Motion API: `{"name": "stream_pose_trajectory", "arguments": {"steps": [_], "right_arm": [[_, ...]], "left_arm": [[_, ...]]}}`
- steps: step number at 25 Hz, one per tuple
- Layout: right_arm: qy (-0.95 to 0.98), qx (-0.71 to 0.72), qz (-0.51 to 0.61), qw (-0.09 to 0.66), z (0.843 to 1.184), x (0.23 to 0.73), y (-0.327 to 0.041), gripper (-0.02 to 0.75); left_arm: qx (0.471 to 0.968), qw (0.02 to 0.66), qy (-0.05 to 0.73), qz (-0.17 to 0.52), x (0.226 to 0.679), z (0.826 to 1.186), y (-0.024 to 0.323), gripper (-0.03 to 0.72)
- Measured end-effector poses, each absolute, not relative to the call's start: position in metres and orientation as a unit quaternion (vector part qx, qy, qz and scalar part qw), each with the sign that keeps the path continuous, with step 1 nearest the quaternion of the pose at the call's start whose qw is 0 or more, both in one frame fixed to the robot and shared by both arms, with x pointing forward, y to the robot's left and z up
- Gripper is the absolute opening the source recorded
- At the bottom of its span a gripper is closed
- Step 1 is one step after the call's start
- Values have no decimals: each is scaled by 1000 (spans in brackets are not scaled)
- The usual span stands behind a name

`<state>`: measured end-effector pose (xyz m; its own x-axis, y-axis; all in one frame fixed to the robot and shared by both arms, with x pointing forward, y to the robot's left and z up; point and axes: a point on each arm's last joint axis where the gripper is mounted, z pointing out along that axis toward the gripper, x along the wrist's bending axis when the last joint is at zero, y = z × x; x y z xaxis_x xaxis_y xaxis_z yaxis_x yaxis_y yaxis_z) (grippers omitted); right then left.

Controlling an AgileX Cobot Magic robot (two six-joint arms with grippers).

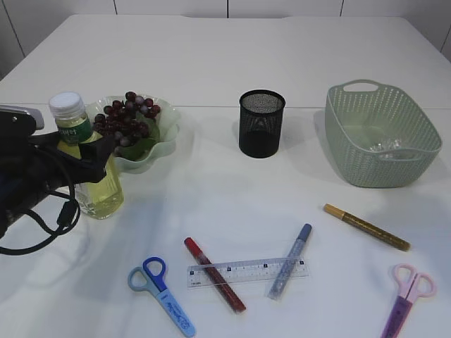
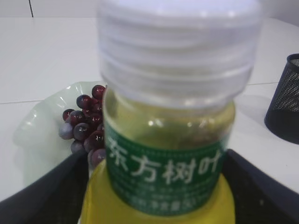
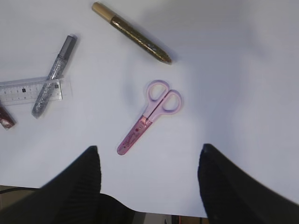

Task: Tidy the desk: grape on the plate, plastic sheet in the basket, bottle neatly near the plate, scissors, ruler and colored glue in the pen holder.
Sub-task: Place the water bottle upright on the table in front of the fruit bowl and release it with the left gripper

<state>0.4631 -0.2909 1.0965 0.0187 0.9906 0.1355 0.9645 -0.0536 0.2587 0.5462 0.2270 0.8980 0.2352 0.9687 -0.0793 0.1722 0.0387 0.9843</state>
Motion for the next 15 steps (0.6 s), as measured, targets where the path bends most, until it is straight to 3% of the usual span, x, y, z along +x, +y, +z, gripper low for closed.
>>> {"name": "stream_pose_trajectory", "arguments": {"steps": [9, 15], "right_arm": [[687, 712, 140, 47, 1096, 463, -291, 512], [687, 712, 140, 47, 1096, 463, -291, 512]], "left_arm": [[542, 575, 455, 412, 542, 948, 228, 592], [549, 567, 461, 407, 534, 976, 230, 583]]}}
